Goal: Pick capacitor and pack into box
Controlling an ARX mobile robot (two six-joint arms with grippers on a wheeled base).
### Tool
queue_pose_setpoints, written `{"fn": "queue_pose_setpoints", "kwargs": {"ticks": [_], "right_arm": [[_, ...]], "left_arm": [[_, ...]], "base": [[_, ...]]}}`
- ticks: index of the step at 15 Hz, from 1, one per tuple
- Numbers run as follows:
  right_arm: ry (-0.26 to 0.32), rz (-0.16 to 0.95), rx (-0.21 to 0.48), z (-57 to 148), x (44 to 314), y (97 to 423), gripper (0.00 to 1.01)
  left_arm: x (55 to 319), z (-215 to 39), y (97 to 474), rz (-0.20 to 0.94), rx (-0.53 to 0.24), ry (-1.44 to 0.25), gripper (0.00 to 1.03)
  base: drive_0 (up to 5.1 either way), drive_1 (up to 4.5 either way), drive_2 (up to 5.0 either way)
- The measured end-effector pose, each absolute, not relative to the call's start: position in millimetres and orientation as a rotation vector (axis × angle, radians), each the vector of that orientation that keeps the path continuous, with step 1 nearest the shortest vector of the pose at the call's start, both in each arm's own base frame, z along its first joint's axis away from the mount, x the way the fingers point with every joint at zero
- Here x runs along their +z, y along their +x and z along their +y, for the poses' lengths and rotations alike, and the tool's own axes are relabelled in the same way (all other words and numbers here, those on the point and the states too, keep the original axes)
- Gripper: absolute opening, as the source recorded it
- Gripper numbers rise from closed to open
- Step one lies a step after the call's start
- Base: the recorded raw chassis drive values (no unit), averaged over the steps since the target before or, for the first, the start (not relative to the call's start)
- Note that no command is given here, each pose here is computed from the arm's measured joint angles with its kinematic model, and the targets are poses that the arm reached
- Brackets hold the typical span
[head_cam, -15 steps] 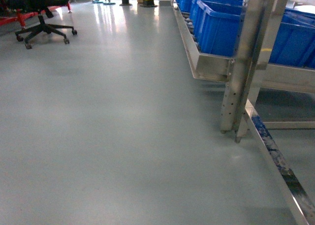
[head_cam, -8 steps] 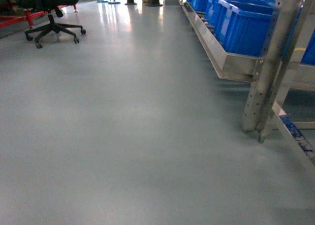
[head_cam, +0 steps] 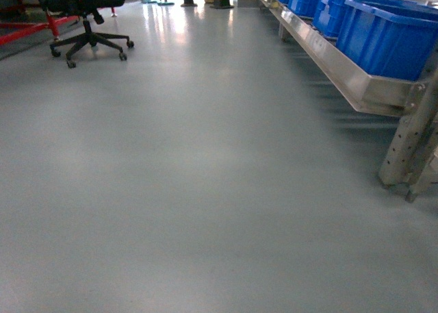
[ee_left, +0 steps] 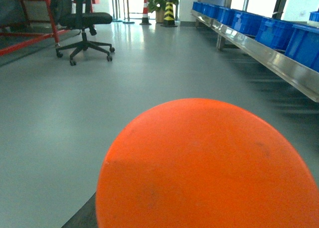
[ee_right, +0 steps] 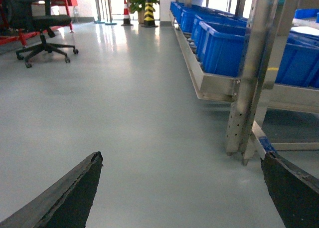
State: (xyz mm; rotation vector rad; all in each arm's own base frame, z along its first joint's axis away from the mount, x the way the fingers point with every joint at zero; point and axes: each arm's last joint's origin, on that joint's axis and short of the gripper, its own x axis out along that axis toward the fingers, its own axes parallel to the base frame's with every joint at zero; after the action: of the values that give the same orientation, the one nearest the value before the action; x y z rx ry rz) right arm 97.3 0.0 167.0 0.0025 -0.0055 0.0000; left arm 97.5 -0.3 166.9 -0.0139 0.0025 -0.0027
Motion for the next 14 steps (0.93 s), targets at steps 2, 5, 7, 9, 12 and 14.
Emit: {"fn": "queue_pose_setpoints", "kwargs": {"ticks": [2,5,7,9,12,14], "right_arm": [[0.002,-0.004,0.0,0.0,166.8,97.3,0.98],[0.002,-0.001,0.0,0.0,166.6,97.3,0.98],[0.002,-0.002,0.0,0.0,166.6,97.3,0.98],[0.002,-0.002,0.0,0.0,166.6,97.3,0.98],[0.002,-0.006,0.0,0.0,167.0,97.3,0.98],[0.002,0.0,0.0,0.0,166.5,97.3,0.98]], "left_arm": [[166.8,-0.3,97.5,0.004,-0.005,-0.014,0.44],[166.8,-0.2,97.5,0.003,-0.001,-0.014,0.44],[166.8,-0.2,97.5,0.003,-0.001,-0.014,0.44],[167.0,-0.3,97.5,0.001,-0.003,-0.014,0.44],[167.4,-0.3,97.5,-0.003,-0.003,-0.014,0.44],[166.8,-0.3,97.5,0.004,-0.003,-0.014,0.44]], "base": [[0.0,0.0,0.0],[0.0,0.0,0.0],[0.0,0.0,0.0],[0.0,0.0,0.0],[0.0,0.0,0.0],[0.0,0.0,0.0]]}}
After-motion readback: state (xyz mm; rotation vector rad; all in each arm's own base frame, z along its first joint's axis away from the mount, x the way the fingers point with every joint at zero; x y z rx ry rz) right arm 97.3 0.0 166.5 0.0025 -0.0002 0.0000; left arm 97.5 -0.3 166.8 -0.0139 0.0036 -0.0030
